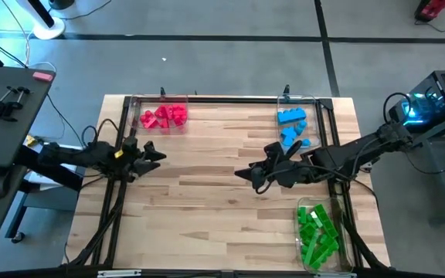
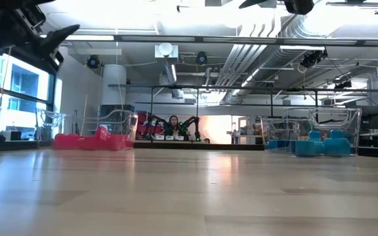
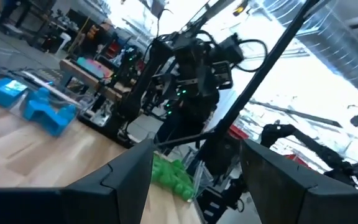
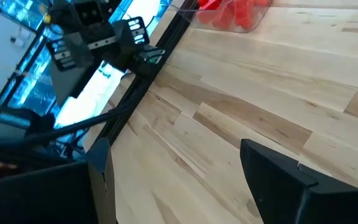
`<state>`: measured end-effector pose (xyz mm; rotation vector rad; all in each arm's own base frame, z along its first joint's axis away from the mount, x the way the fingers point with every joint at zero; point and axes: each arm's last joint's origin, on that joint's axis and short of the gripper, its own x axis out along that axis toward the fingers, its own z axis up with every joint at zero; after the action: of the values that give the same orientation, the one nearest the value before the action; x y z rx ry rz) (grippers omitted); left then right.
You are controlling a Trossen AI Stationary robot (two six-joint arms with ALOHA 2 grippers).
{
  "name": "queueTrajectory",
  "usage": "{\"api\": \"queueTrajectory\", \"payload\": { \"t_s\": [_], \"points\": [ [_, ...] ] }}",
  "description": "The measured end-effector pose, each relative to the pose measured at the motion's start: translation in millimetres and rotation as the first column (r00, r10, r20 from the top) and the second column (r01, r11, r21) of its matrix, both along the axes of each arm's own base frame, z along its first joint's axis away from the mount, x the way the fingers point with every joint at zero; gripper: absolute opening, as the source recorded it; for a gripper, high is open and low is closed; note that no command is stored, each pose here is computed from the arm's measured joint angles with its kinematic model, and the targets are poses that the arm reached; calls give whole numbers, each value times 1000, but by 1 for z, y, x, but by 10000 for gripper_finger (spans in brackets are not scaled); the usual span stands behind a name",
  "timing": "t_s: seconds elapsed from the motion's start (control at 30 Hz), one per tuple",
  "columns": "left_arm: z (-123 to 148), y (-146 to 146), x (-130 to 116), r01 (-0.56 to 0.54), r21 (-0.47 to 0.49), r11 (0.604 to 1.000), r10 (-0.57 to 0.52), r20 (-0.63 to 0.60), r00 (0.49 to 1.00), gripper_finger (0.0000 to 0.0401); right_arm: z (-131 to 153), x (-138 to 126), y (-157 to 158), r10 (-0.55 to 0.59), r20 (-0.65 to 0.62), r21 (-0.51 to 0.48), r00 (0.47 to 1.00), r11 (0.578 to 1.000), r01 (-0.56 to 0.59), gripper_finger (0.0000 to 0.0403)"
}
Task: Sort blocks
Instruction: Return to Home Position
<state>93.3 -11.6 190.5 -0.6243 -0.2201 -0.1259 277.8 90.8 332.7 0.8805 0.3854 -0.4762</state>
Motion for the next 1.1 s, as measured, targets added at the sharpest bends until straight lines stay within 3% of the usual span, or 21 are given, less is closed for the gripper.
{"api": "queueTrajectory", "payload": {
  "t_s": [0.17, 0.37, 0.57, 0.73, 0.83, 0.93, 1.03, 1.1],
  "points": [
    [-2, 1, 1, -15, 1, 1000, 15, -17, 1000, 227, -2, -1, 1, 72, -41, -27, 997, 997, -73, 224],
    [-4, 3, 1, -32, 4, 999, 32, -40, 999, 227, -13, -6, -9, 177, -226, -48, 958, 980, -193, 195],
    [-4, 3, 1, -38, 4, 999, 38, -37, 999, 227, -17, -12, -29, 372, -353, -86, 858, 901, -426, 106],
    [-4, 3, 1, -38, 4, 999, 38, -37, 999, 227, -29, -55, -54, 466, -355, -76, 810, 850, -522, 14],
    [-4, 3, 1, -37, 4, 999, 37, -37, 999, 227, -37, -93, -62, 496, -264, -88, 827, 842, -533, 14],
    [-4, 3, 1, -37, 4, 999, 37, -37, 999, 227, -47, -125, -67, 510, -82, -154, 857, 843, -516, 16],
    [-4, 3, 1, -37, 4, 999, 37, -37, 999, 227, -62, -146, -70, 501, 132, -285, 855, 846, -451, 3],
    [-4, 3, 1, -37, 4, 999, 38, -37, 999, 227, -73, -152, -73, 509, 243, -394, 826, 830, -395, 4]
  ]
}}
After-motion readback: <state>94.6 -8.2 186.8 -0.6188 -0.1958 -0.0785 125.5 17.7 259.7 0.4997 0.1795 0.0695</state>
